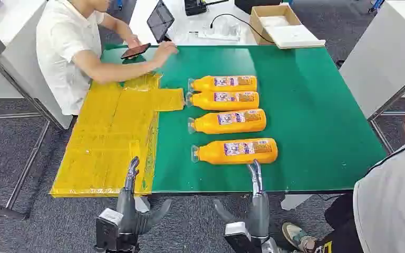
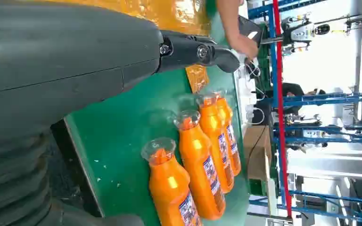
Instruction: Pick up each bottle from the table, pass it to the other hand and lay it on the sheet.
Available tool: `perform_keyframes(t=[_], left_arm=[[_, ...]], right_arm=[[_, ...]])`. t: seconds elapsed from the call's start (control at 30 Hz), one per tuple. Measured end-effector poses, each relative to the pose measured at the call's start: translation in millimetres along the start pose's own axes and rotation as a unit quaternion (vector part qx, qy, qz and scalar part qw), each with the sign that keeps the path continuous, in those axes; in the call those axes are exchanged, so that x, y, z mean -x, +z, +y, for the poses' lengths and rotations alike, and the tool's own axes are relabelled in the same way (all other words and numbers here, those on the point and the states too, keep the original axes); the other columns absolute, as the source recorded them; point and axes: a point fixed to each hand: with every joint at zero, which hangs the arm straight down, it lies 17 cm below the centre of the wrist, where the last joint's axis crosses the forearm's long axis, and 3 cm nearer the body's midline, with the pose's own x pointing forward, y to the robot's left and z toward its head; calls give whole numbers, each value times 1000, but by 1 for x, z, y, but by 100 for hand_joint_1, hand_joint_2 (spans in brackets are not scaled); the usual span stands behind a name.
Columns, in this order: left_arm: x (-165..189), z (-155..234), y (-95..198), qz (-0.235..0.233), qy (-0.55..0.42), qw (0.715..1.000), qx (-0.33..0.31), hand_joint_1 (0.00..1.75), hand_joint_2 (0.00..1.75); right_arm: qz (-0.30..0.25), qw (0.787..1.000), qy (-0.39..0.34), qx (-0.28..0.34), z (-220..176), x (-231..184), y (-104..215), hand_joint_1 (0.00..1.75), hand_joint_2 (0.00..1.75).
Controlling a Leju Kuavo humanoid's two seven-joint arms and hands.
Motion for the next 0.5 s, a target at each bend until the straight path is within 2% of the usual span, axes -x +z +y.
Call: perform_keyframes(t=[0.5], left_arm=[[-3,-10,-2,-4,13,1000,20,0,175]], right_arm=[[-9,992,122,-32,-19,31,-16,0,175]])
